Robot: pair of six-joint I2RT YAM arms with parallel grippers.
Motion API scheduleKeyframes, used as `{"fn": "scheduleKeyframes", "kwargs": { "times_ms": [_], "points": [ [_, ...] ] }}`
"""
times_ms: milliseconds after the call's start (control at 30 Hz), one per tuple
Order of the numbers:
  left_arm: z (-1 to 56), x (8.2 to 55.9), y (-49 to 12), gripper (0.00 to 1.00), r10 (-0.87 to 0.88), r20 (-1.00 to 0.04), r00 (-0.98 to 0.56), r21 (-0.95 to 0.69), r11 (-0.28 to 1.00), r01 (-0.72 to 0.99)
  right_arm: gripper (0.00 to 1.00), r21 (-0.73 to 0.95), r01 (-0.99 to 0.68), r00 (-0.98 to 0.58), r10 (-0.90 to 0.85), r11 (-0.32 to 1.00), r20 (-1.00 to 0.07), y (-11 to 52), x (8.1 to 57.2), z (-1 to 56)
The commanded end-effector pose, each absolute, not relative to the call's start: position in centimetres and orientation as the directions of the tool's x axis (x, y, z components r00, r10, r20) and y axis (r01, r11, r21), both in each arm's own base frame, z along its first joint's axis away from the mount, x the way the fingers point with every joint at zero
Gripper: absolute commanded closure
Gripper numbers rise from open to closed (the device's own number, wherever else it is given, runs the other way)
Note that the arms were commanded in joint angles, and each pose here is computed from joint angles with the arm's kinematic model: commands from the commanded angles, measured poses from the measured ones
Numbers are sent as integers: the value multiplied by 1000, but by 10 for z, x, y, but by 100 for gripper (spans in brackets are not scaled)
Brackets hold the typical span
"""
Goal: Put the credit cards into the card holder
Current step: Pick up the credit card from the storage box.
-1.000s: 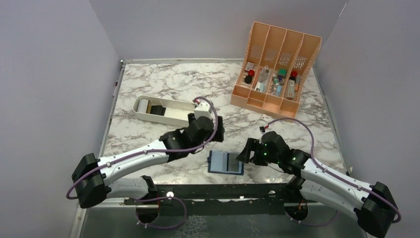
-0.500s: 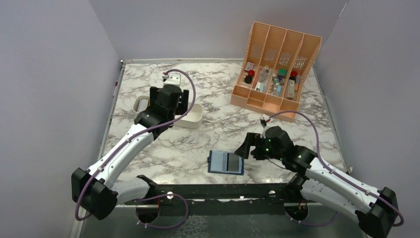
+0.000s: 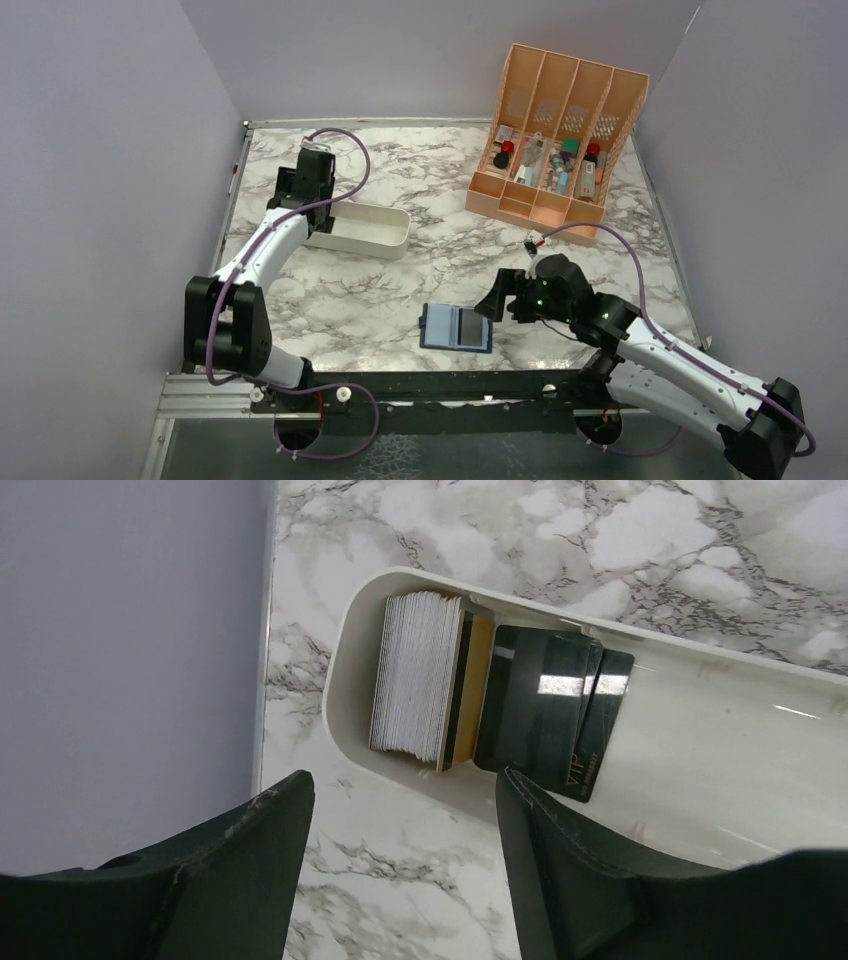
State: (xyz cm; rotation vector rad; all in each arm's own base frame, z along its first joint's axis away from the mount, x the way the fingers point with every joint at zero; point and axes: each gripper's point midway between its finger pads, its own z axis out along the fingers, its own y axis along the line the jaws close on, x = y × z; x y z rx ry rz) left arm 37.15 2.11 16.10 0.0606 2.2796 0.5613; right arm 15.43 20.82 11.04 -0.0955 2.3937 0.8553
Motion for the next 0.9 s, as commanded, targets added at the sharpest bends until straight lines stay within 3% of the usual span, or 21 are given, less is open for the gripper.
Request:
{"fn": "scheduleKeyframes", "kwargs": {
  "times_ms": [0, 267, 500, 867],
  "points": [
    [151, 402, 26, 35, 240, -669, -703, 440, 891, -114, 3, 578, -289, -812, 125, 763, -571, 213, 153, 123],
    [133, 422, 37, 40, 284, -612, -738, 517, 850, -102, 4, 588, -290, -820, 120, 755, -560, 217, 152, 121],
    [104, 422, 49, 34, 289, -540, -790, 562, 823, -84, 4, 589, -293, -815, 126, 753, -566, 216, 152, 125],
    [77, 421, 62, 47, 301, -450, -841, 628, 776, -58, 4, 588, -292, -819, 120, 755, -561, 215, 150, 123]
  ]
}}
